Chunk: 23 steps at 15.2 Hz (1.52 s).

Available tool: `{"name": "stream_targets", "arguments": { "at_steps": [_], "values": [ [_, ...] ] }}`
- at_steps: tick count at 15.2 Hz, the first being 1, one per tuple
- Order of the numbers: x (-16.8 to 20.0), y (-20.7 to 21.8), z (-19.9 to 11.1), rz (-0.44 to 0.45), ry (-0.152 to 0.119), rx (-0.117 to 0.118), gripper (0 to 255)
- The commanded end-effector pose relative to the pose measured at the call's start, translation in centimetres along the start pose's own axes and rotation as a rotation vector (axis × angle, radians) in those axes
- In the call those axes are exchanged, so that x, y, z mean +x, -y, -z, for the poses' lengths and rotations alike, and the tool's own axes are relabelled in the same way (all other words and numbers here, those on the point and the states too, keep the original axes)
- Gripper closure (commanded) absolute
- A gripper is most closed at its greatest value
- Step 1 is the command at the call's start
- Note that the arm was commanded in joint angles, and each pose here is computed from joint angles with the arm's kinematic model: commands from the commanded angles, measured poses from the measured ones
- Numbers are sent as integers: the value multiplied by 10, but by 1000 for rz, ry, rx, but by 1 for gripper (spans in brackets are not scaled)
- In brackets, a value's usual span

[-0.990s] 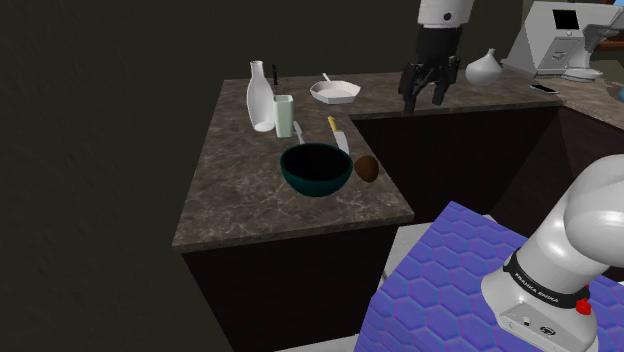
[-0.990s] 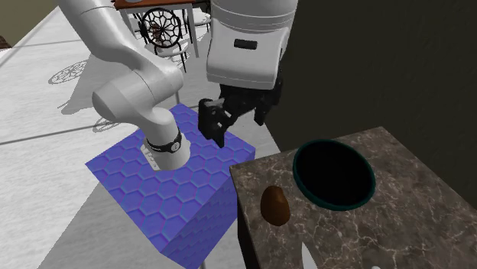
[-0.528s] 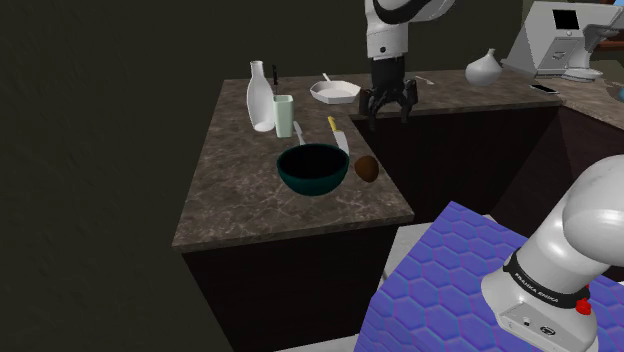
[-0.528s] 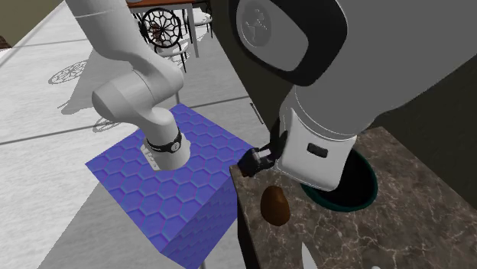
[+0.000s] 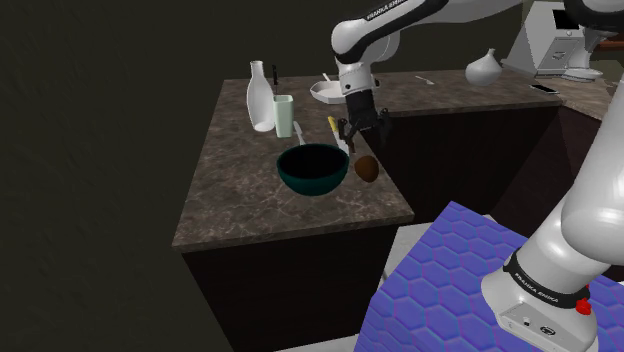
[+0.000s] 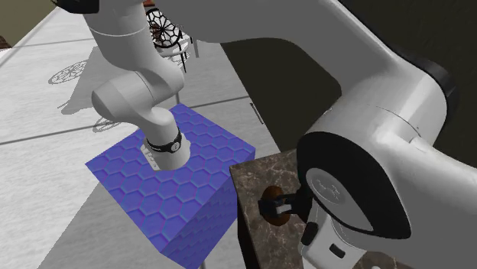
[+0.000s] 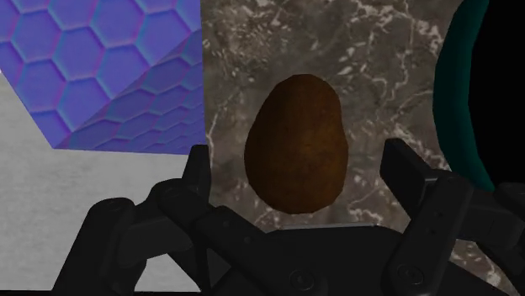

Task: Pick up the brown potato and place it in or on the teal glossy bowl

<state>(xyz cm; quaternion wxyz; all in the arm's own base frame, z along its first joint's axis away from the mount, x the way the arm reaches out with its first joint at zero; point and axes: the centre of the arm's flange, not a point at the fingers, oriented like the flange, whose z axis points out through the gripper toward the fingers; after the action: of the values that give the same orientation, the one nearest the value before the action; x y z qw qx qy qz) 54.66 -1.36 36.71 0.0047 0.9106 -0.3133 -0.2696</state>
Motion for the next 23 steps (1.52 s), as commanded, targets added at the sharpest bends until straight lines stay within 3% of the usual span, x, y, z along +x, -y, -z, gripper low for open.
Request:
{"name": "stream_targets", "arguments": {
  "at_steps": [1, 9, 16, 17, 23],
  "values": [
    [24, 11, -11, -42, 50, -6, 0],
    [22, 11, -51, -42, 50, -6, 0],
    [22, 11, -51, -42, 50, -6, 0],
    [22, 11, -52, -42, 50, -6, 255],
    [21, 11, -51, -42, 50, -6, 255]
  ]
}}
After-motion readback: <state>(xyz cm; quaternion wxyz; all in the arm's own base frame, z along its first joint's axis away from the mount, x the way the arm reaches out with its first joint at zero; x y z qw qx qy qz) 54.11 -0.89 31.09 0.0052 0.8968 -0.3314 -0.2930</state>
